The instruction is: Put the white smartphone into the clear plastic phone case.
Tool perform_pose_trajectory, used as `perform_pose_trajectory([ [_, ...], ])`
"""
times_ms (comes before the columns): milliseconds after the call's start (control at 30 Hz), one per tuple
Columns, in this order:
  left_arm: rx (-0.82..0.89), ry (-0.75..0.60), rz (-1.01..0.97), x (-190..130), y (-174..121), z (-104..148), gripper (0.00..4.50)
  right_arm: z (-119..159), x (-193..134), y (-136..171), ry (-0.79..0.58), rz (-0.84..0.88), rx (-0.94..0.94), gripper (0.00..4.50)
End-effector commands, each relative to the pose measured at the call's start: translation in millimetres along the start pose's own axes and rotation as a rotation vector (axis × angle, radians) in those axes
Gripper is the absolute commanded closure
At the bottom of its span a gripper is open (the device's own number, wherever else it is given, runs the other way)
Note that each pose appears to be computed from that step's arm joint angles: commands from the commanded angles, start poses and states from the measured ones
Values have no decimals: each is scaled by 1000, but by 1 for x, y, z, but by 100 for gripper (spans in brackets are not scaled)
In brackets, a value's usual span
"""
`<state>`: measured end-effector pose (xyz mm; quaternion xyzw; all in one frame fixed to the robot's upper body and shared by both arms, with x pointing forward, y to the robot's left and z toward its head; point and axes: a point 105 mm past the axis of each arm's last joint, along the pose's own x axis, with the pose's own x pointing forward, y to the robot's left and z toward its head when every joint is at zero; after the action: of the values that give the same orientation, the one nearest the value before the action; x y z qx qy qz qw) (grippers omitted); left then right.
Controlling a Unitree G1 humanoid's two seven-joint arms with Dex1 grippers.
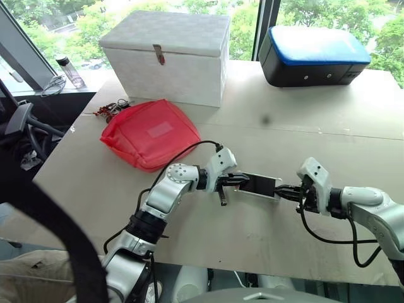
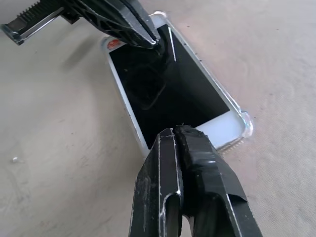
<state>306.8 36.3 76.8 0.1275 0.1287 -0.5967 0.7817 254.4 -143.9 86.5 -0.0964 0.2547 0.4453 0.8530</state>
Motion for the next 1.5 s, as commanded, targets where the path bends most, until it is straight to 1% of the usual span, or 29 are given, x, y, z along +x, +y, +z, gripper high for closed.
perform_pose_trajectory([
  [33,-43,61,5,0,-2,-20,446,-30,5,3,155,14,-2,450],
  [133,-42,62,7,0,-2,-21,446,-42,7,4,228,27,-1,450],
  [433,-45,59,16,0,-3,-22,446,-61,16,12,328,81,2,450],
  [567,-47,58,20,0,-3,-23,446,-68,19,10,351,75,6,450],
  [667,-45,58,26,-1,-2,-24,446,-69,20,7,336,48,11,450],
  [733,-38,46,32,-2,-1,-23,446,-62,21,0,264,-3,-6,450],
  [767,-30,31,35,-3,-1,-21,446,-53,23,-4,190,-31,-11,450],
  [800,-18,7,36,-3,-1,-18,446,-40,25,-10,84,-80,-3,450],
  [867,-4,-83,30,-6,-4,-4,446,-14,23,-24,-109,-186,-45,450],
  [933,-9,-175,56,-10,-2,11,446,8,18,-25,-279,-222,-52,450],
  [1000,-35,-295,100,-19,5,30,446,31,9,-27,-429,-265,-16,450],
  [1033,-68,-354,123,-25,9,38,396,41,4,-25,-487,-278,-19,422],
  [1067,-121,-420,140,-31,13,47,384,46,1,-22,-515,-283,-19,394],
  [1100,-180,-489,182,-39,22,56,342,48,0,-16,-514,-281,-44,369],
  [1167,-239,-558,278,-53,38,63,276,46,-2,-10,-502,-297,-84,299],
  [1233,-272,-585,357,-65,47,63,189,44,-11,-8,-510,-329,-93,206],
  [1267,-282,-591,390,-72,49,62,132,40,-18,-9,-502,-349,-95,146],
  [1333,-289,-596,429,-83,48,60,35,33,-28,-7,-481,-368,-102,51],
  [1367,-293,-588,434,-88,42,58,2,27,-36,-7,-464,-374,-98,15],
  [1400,-286,-558,437,-93,35,53,0,21,-44,-6,-445,-385,-103,4],
  [1500,-250,-460,420,-108,10,36,0,2,-78,-7,-419,-455,-81,4],
])
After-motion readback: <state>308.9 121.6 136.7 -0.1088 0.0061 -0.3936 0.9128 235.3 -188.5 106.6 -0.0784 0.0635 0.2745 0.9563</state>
